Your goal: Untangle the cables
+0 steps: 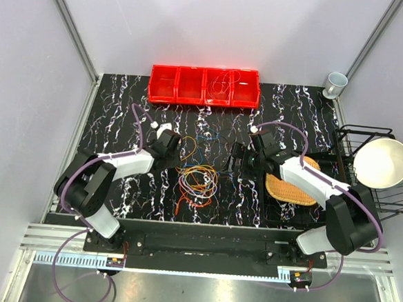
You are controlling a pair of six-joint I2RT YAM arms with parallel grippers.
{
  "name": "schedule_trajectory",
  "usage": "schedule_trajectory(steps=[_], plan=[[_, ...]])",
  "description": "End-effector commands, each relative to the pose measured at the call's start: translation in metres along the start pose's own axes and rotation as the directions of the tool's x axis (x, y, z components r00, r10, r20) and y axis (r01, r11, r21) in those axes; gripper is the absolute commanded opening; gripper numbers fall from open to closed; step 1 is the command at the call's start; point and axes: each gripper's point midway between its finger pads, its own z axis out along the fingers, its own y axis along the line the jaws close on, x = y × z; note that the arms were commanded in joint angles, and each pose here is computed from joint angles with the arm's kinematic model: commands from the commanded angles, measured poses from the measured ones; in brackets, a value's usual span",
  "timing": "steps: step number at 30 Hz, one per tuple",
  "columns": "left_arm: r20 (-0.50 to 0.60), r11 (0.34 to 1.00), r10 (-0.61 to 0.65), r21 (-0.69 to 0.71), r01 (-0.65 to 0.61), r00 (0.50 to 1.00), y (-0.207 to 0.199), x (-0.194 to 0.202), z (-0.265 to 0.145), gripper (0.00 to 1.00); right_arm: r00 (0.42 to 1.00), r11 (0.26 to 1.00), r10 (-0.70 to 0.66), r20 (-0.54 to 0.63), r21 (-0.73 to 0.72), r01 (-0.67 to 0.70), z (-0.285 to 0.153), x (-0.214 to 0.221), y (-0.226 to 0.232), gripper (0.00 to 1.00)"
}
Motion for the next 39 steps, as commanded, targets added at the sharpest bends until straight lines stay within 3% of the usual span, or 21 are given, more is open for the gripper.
schedule_trajectory(steps=[1, 4, 7, 10, 18, 19, 22, 26, 27, 30, 34, 38, 39], plan=[[0.008, 1.0, -0.017, 0.016, 0.016, 1.0, -0.011, -0.012, 0.001, 0.34, 0.998, 0.998, -0.041, 0.041, -0.05, 0.043, -0.008, -0.01, 0.017, 0.97], [0.001, 1.0, -0.011, 0.015, 0.011, 1.0, -0.011, -0.01, 0.002, 0.33, 0.998, 0.998, -0.039, 0.046, -0.048, 0.041, -0.01, -0.01, 0.015, 0.97], [0.008, 1.0, -0.007, 0.018, 0.007, 1.0, -0.013, -0.011, 0.001, 0.26, 0.998, 0.998, -0.041, 0.044, -0.043, 0.043, -0.011, -0.008, 0.014, 0.97], [0.008, 1.0, 0.007, 0.025, -0.007, 1.0, -0.017, -0.011, 0.002, 0.01, 0.999, 0.998, -0.039, 0.038, -0.039, 0.041, -0.008, -0.006, 0.012, 0.97], [0.077, 0.995, 0.051, 0.08, -0.057, 0.996, -0.028, -0.02, -0.021, 0.0, 0.998, 0.998, -0.044, 0.038, -0.035, 0.046, -0.007, -0.007, 0.011, 0.97], [0.101, 0.994, 0.051, 0.092, -0.06, 0.994, -0.037, -0.034, -0.028, 0.0, 0.998, 0.998, -0.044, 0.042, -0.038, 0.046, -0.008, -0.008, 0.012, 0.97], [0.204, 0.987, 0.055, 0.135, -0.084, 0.977, -0.059, -0.083, -0.071, 0.0, 0.997, 0.998, -0.05, 0.052, -0.045, 0.052, -0.011, -0.01, 0.015, 0.97], [0.422, 0.966, 0.058, 0.205, -0.157, 0.905, -0.088, -0.171, -0.176, 0.0, 0.994, 0.996, -0.066, 0.082, -0.057, 0.07, -0.018, -0.016, 0.02, 0.97], [0.512, 0.948, 0.02, 0.262, -0.178, 0.859, -0.107, -0.208, -0.223, 0.0, 0.994, 0.996, -0.067, 0.089, -0.056, 0.072, -0.02, -0.017, 0.021, 0.97], [0.647, 0.887, -0.009, 0.358, -0.293, 0.762, -0.132, -0.253, -0.319, 0.0, 0.992, 0.996, -0.068, 0.106, -0.057, 0.074, -0.023, -0.021, 0.022, 0.97], [0.72, 0.829, -0.05, 0.416, -0.374, 0.692, -0.137, -0.263, -0.386, 0.0, 0.991, 0.995, -0.065, 0.116, -0.065, 0.073, -0.026, -0.024, 0.026, 0.97], [0.732, 0.821, -0.057, 0.422, -0.385, 0.679, -0.124, -0.249, -0.389, 0.0, 0.989, 0.994, -0.067, 0.129, -0.073, 0.077, -0.03, -0.027, 0.029, 0.97], [0.712, 0.827, -0.028, 0.411, -0.384, 0.702, -0.12, -0.236, -0.369, 0.0, 0.989, 0.994, -0.067, 0.131, -0.073, 0.077, -0.03, -0.027, 0.029, 0.98]])
